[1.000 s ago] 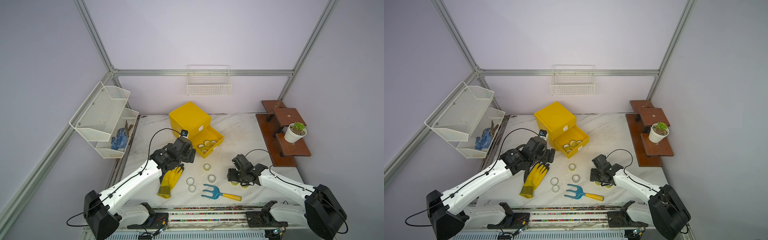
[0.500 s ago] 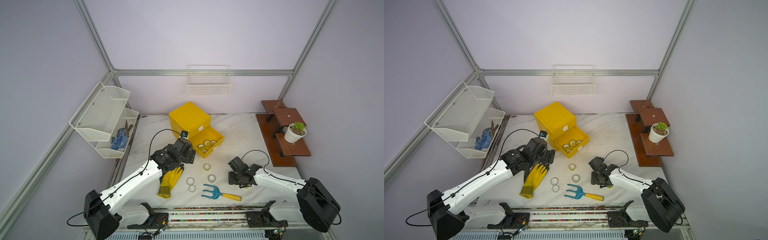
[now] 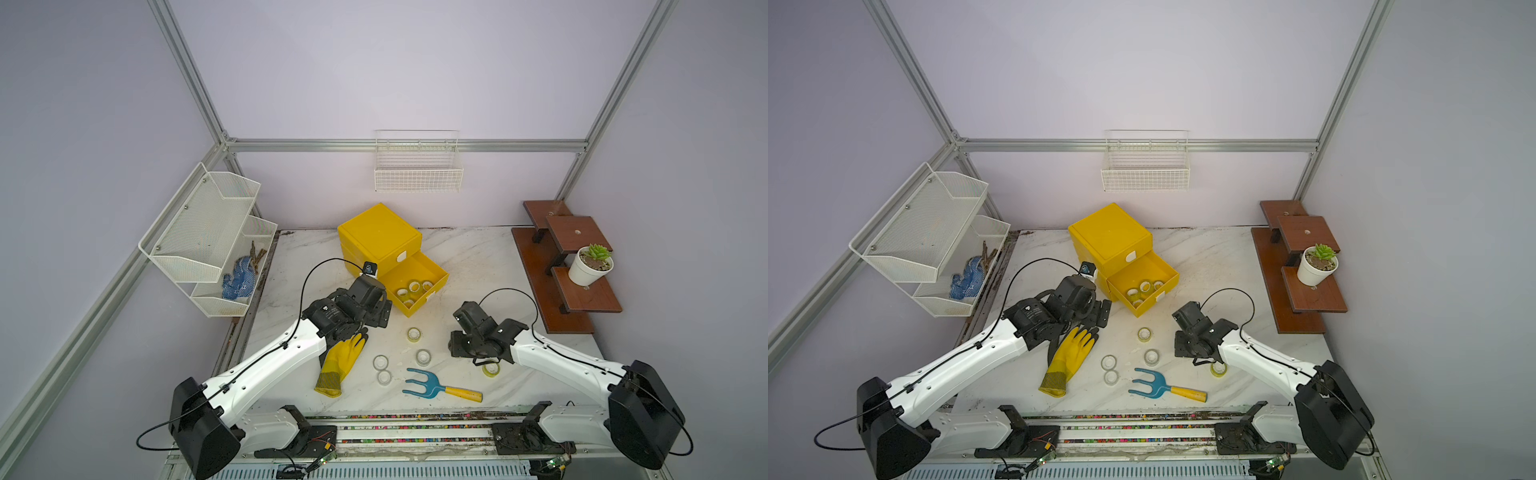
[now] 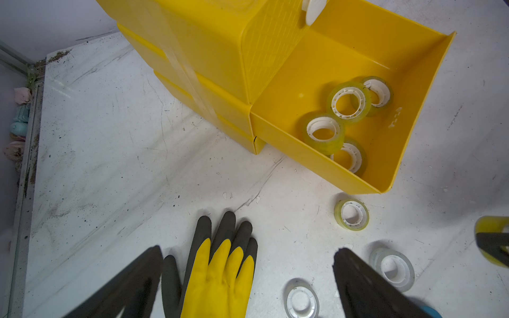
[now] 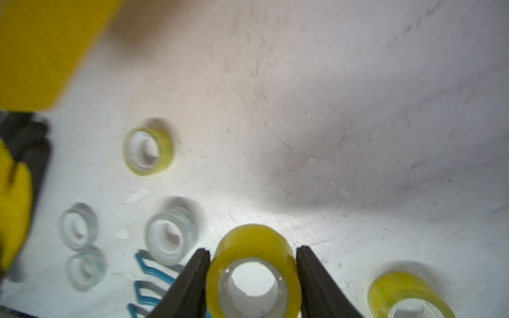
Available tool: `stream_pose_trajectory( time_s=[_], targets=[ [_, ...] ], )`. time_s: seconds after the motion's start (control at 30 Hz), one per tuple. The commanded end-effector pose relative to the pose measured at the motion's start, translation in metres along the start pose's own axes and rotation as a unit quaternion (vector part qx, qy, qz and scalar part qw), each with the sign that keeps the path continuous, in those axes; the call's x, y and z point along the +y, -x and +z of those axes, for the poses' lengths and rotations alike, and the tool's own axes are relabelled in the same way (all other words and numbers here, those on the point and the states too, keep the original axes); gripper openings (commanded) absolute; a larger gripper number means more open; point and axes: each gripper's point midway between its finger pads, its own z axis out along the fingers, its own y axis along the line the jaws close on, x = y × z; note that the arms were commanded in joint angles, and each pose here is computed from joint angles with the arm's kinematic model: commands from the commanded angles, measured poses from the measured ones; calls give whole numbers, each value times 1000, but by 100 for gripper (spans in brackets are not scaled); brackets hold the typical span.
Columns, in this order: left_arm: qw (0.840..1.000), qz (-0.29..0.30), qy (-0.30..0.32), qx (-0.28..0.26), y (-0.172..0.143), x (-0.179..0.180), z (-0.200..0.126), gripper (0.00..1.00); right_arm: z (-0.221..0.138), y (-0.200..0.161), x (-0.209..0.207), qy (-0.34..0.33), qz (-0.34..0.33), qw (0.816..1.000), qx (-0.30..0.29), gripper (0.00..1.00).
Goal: Place the transparent tape into the drawer according to color
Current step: Pick up the tape at the center of the board, then place the tape in the drawer.
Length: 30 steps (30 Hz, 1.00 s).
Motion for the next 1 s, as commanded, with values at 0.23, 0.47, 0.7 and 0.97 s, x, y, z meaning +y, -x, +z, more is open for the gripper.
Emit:
stream_pose_trajectory(
  time_s=[0.23,0.47,0.7,0.97],
  targets=[
    [1000,-8,11,-11,3,4,3,100,-87,132,76,81,-56,977,-191,43],
    [1000,-4,11,-5,0,2,8,100,-39,181,107,73,-78,976,-189,44],
    [1000,-2,9,0,-2,1,10,100,21,194,92,15,-72,983,-170,44],
    [1000,-1,4,3,-3,-3,12,100,39,203,78,-9,-63,981,-180,48]
  ],
)
